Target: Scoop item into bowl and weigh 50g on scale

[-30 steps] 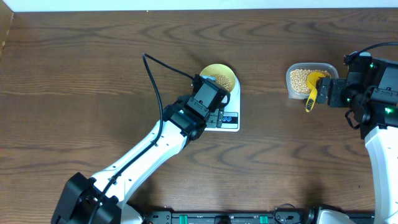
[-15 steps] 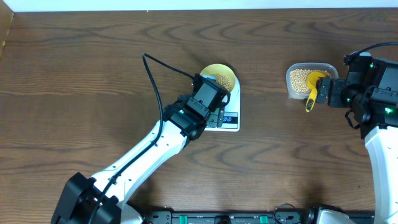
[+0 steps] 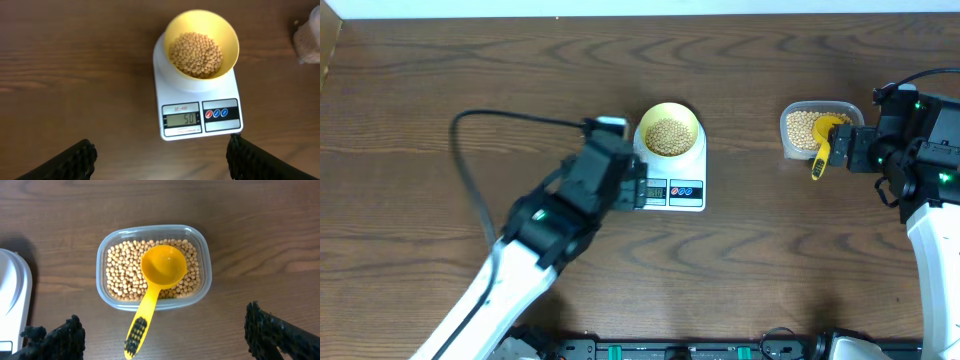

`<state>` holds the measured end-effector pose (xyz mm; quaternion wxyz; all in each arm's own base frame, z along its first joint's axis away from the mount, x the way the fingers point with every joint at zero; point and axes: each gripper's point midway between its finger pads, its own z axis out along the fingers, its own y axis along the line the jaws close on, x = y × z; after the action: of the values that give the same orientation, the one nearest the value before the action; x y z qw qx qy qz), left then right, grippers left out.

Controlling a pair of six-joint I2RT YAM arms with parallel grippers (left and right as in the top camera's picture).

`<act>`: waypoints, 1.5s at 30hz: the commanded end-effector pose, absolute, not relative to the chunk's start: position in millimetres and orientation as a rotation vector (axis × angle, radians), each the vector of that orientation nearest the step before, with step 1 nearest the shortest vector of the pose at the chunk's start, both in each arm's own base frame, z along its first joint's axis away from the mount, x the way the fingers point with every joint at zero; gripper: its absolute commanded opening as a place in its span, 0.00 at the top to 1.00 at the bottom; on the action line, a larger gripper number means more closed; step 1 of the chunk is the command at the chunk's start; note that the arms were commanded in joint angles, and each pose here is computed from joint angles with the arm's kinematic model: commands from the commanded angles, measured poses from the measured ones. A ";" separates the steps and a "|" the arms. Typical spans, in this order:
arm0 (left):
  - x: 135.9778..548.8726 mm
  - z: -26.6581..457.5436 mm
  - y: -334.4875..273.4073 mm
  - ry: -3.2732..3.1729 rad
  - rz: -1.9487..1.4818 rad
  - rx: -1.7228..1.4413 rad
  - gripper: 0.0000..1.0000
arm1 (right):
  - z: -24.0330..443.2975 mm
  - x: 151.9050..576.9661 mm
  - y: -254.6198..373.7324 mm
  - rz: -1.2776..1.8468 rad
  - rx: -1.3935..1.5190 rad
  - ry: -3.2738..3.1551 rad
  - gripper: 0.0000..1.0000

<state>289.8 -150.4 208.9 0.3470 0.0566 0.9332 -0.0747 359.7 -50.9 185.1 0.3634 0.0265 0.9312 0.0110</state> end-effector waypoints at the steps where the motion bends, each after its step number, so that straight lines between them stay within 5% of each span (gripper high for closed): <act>1: 279.1 233.3 -137.4 2.351 -0.198 0.197 0.15 | 185.7 360.0 -49.8 0.023 0.048 2.396 0.01; 26: 258.6 268.4 -88.6 2.232 -0.162 0.091 0.14 | 185.7 359.9 -49.8 0.023 0.049 2.396 0.01; 45: 233.4 218.8 -55.8 2.033 -0.339 0.029 0.14 | 185.7 360.0 -49.8 0.023 0.048 2.396 0.01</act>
<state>239.6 -53.4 216.3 0.4976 -0.0061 0.8575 -0.1304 359.7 -50.9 185.1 0.3634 0.0265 0.9312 0.0110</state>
